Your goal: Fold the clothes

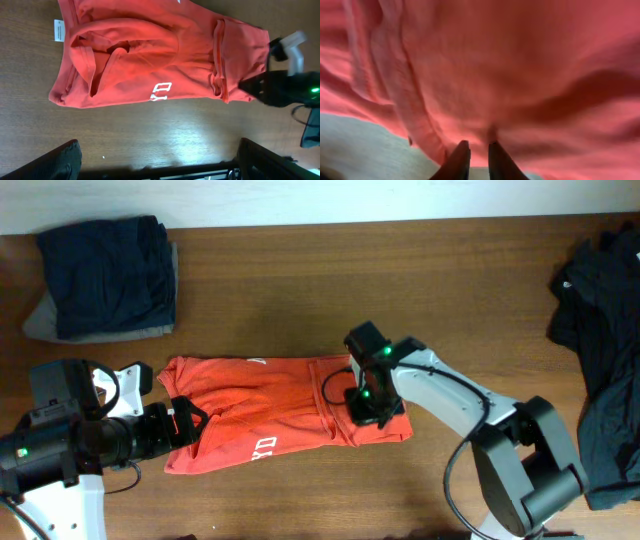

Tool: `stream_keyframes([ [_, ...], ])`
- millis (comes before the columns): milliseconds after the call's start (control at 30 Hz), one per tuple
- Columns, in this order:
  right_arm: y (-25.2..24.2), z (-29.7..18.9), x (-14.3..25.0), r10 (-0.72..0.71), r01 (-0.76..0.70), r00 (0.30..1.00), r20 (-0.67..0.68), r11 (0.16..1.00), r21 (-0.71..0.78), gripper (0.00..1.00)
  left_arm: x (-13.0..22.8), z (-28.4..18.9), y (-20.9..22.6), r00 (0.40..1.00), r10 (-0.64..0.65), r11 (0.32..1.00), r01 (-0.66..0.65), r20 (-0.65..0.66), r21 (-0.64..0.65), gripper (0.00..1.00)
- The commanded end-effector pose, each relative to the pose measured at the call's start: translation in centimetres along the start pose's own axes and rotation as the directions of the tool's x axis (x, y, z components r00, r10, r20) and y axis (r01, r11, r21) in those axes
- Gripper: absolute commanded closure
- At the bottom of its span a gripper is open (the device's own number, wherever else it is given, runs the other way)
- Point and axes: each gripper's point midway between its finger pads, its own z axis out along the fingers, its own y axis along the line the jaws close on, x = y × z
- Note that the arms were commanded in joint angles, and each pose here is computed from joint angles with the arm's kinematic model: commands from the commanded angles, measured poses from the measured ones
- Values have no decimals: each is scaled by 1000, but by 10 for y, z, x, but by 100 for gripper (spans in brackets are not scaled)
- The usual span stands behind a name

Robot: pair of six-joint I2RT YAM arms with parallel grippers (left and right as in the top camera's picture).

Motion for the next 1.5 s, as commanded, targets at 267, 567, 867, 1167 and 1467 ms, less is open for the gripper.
stream_keyframes([
  [267, 31, 17, 21, -17, 9, 998, -58, 993, -119, 83, 1, 1, 0, 1000, 15, 1000, -15, -3, 2, 1],
  [567, 45, 27, 33, -61, 54, 996, -70, 993, -101, 78, 1, 1, -1, 1000, 14, 1000, -14, -4, 2, 1],
  [867, 54, 37, 33, -35, 29, 998, -50, 993, -118, 94, 1, 1, -1, 1000, 13, 1000, -13, -6, 2, 1],
  [1167, 60, -56, -2, -58, 63, 990, 125, 997, -41, 69, 0, 1, -1, 1000, 15, 1000, -15, -2, 2, 1],
  [1467, -20, -124, -32, -16, -19, 974, 225, 988, 151, 1, -5, 1, -1, 1000, 25, 1000, -25, 19, 2, 1],
])
